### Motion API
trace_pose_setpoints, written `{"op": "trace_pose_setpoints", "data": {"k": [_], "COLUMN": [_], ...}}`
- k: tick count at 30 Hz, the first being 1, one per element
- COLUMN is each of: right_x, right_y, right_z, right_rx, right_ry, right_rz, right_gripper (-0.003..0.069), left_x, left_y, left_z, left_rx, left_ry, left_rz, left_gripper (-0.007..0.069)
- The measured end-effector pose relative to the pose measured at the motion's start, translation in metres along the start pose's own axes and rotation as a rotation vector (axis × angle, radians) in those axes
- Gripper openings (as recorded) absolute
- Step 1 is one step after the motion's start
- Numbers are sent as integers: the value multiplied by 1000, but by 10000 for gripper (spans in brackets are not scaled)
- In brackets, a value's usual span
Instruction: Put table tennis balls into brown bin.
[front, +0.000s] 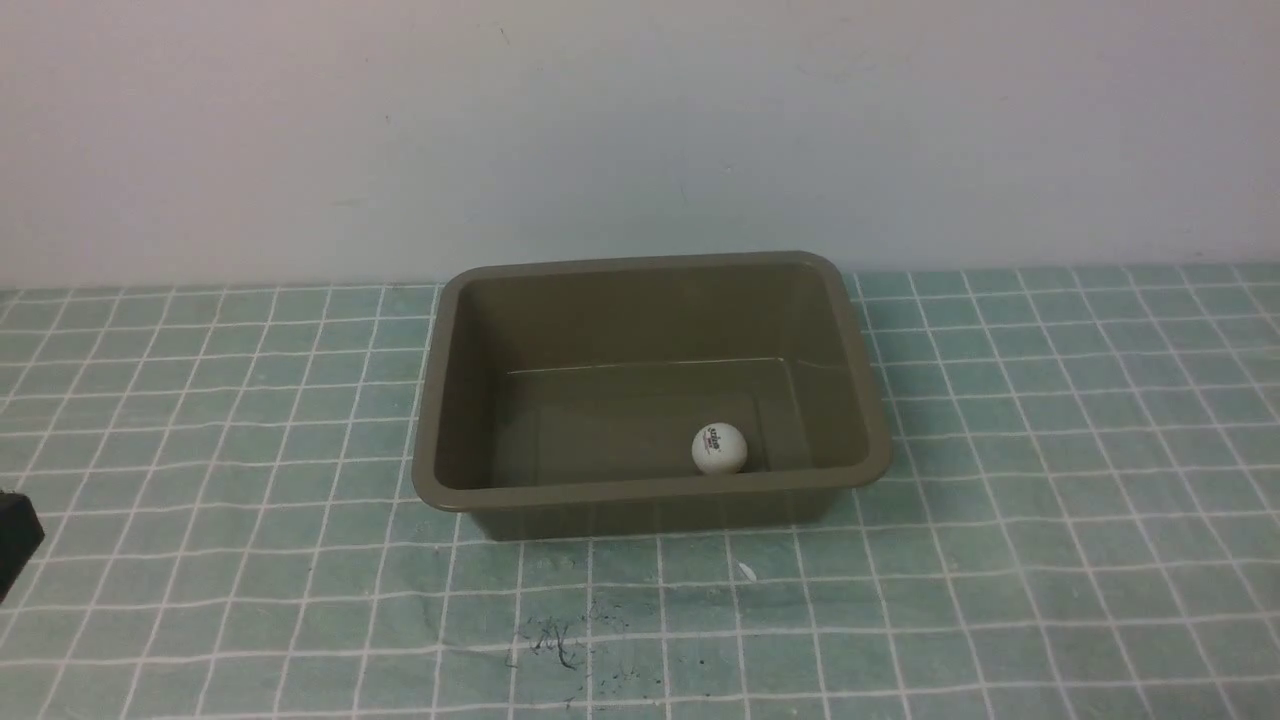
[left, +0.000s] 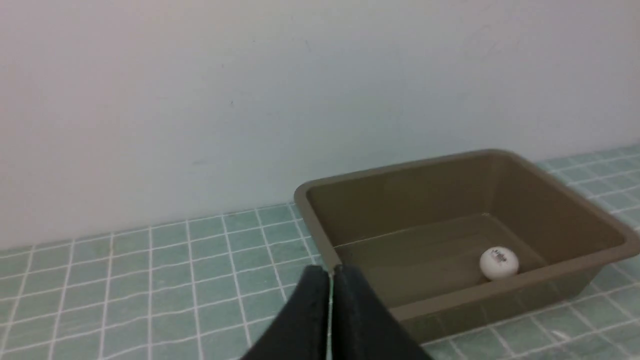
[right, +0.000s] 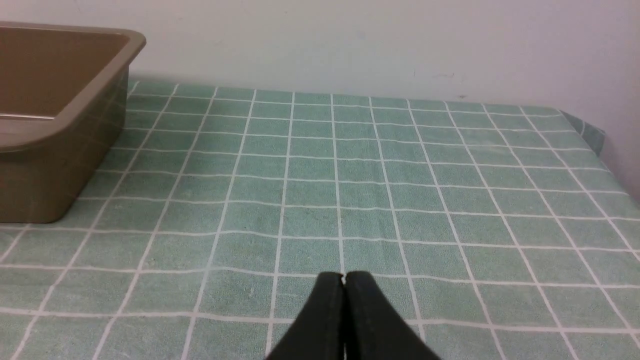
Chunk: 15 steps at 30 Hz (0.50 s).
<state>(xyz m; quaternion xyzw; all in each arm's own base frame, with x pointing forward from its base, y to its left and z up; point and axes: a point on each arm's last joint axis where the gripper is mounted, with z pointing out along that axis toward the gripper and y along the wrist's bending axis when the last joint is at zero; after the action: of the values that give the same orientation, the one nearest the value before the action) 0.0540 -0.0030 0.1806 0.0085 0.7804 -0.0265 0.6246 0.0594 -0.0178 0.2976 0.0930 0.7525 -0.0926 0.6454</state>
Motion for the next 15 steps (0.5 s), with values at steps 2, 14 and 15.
{"op": "trace_pose_setpoints", "data": {"k": [2, 14, 15], "right_x": [0, 0, 0], "right_y": [0, 0, 0], "right_z": [0, 0, 0], "right_rx": [0, 0, 0], "right_ry": [0, -2, -2], "right_rz": [0, 1, 1], "right_gripper": [-15, -15, -15], "left_x": [18, 126, 126], "left_y": [3, 15, 15], "left_z": [2, 8, 8], "left_rx": [-30, -218, -218], "left_ry": [30, 160, 160], "left_rz": [24, -6, -7], "left_gripper": [-4, -4, -4]}}
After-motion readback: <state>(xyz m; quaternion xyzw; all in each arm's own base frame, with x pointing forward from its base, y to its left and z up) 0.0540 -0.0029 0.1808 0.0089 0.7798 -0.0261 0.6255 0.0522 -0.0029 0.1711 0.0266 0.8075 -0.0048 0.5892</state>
